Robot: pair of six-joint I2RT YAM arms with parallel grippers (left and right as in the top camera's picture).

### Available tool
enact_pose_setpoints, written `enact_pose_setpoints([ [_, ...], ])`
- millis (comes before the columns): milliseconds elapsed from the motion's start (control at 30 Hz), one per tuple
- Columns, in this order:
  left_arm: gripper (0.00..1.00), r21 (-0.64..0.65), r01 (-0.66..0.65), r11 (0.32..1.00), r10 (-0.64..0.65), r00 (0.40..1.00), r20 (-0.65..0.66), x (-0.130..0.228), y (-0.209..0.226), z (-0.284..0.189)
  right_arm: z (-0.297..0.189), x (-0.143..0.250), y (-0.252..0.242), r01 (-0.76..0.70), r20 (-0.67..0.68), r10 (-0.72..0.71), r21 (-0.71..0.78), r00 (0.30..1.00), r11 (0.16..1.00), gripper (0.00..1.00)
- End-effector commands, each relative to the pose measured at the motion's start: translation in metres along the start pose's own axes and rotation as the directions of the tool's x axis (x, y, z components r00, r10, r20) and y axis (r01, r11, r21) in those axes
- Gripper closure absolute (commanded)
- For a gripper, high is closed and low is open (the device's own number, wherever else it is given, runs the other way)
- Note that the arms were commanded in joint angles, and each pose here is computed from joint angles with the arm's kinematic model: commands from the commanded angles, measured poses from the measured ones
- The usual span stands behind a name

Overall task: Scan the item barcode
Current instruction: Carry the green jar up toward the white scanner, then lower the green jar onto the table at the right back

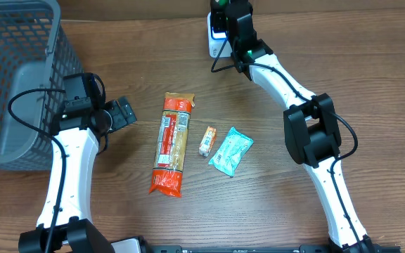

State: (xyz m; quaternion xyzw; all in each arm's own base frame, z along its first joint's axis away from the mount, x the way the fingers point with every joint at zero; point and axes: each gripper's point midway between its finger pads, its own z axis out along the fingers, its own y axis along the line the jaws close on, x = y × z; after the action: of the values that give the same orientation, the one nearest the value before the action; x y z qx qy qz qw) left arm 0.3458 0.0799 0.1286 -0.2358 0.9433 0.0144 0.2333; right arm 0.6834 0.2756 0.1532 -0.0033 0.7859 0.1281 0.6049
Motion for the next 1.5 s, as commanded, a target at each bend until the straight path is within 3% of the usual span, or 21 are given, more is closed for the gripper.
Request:
enact_pose_setpoints([
  [0,0.00,-0.002,-0.016,1.000,0.016,1.000,0.024,-0.005,0.000,-0.006,-0.004,-0.020,0.005,-0.020,0.041,0.021,-0.011,0.999,1.000,0.96],
  [200,0.00,-0.002,-0.016,1.000,0.016,1.000,0.024,-0.005,0.000,-0.006,-0.013,-0.046,0.009,-0.028,0.081,0.030,-0.023,0.996,0.999,0.96],
  [433,0.00,-0.002,-0.016,1.000,0.016,1.000,0.024,-0.005,0.000,-0.006,-0.059,-0.132,0.023,-0.043,0.158,0.050,-0.047,0.986,0.998,0.96],
  [667,0.00,-0.002,-0.016,1.000,0.016,1.000,0.024,-0.005,0.000,-0.006,-0.152,-0.222,0.023,-0.039,0.131,0.043,-0.036,0.990,0.999,0.96],
  [800,0.00,-0.002,-0.016,1.000,0.016,1.000,0.024,-0.005,0.000,-0.006,-0.209,-0.237,0.011,-0.020,0.033,0.020,-0.001,0.999,1.000,0.96],
  [933,0.00,-0.002,-0.016,1.000,0.016,1.000,0.024,-0.005,0.000,-0.006,-0.251,-0.213,-0.020,0.022,-0.162,-0.009,0.077,0.987,0.997,0.96],
  [1033,0.00,-0.002,-0.016,1.000,0.016,1.000,0.024,-0.005,0.000,-0.006,-0.272,-0.165,-0.065,0.078,-0.388,-0.003,0.178,0.922,0.981,0.96],
  [1233,0.00,-0.002,-0.016,1.000,0.016,1.000,0.024,-0.005,0.000,-0.006,-0.308,-0.054,-0.165,0.184,-0.739,0.167,0.369,0.652,0.911,0.96],
  [1333,0.00,-0.002,-0.016,1.000,0.016,1.000,0.024,-0.005,0.000,-0.006,-0.319,-0.009,-0.208,0.193,-0.780,0.289,0.458,0.554,0.867,0.96],
  [1467,0.00,-0.002,-0.016,1.000,0.016,1.000,0.024,-0.005,0.000,-0.006,-0.330,0.039,-0.252,0.196,-0.779,0.401,0.542,0.481,0.817,0.96],
])
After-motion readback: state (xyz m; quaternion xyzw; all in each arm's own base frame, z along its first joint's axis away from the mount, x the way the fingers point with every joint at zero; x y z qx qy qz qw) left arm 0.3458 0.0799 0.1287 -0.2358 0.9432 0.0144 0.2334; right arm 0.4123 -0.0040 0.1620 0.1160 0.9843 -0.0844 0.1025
